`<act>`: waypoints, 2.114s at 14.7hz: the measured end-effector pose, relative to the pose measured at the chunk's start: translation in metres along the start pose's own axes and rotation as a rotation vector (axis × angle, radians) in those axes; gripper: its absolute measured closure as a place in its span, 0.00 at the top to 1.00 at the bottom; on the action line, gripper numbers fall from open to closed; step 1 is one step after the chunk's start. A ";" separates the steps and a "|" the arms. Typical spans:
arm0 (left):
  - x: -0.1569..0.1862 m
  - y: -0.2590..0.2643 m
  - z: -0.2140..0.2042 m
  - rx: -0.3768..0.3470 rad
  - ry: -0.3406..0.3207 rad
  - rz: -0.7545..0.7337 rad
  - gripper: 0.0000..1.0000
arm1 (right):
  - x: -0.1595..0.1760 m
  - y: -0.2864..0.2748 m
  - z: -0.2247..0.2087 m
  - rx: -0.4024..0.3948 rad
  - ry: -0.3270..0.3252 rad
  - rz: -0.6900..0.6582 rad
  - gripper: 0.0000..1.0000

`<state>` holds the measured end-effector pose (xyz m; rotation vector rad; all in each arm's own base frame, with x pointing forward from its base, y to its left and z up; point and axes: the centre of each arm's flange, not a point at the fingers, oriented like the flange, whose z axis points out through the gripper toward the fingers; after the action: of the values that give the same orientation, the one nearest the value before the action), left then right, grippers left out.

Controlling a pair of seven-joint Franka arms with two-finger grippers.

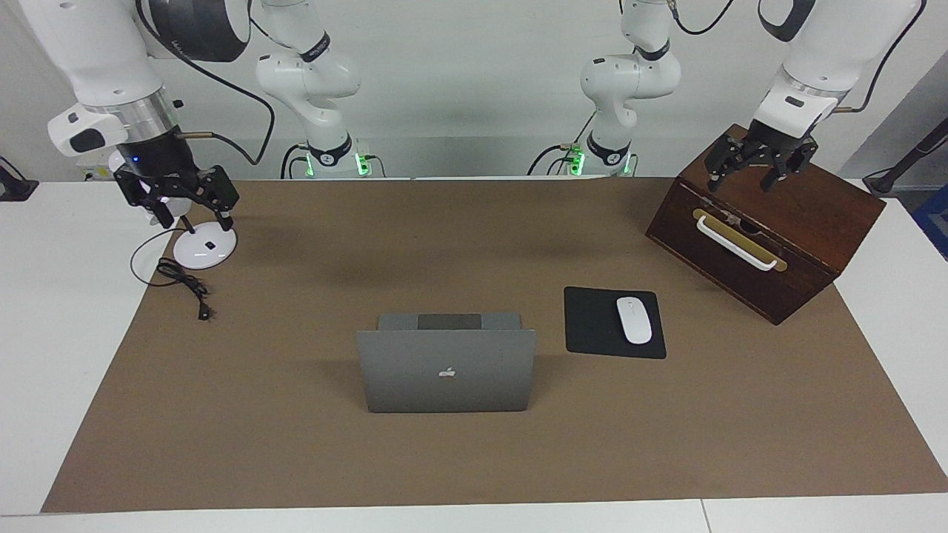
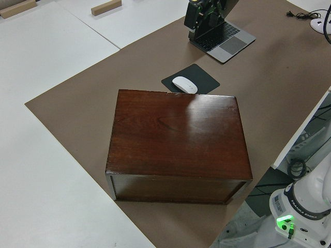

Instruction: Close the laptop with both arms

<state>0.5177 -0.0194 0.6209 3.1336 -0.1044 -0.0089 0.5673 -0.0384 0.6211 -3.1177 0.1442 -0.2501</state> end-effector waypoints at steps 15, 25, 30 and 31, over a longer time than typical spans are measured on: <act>0.003 0.005 0.007 0.002 0.084 -0.041 0.01 | 0.038 -0.058 0.015 0.011 0.248 -0.167 0.01; 0.016 0.011 0.022 -0.040 0.220 -0.045 0.01 | 0.028 -0.144 0.037 0.076 0.230 0.014 0.01; 0.013 0.049 0.087 -0.046 0.324 0.024 0.01 | 0.019 -0.166 0.058 0.089 0.233 0.035 0.01; 0.011 0.059 0.101 -0.048 0.342 0.042 0.01 | 0.019 -0.166 0.058 0.082 0.236 0.030 0.01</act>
<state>0.5240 -0.0797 0.5204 3.0288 -0.1630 0.5127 0.6102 0.1248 0.5694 -2.9924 0.1781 -0.6074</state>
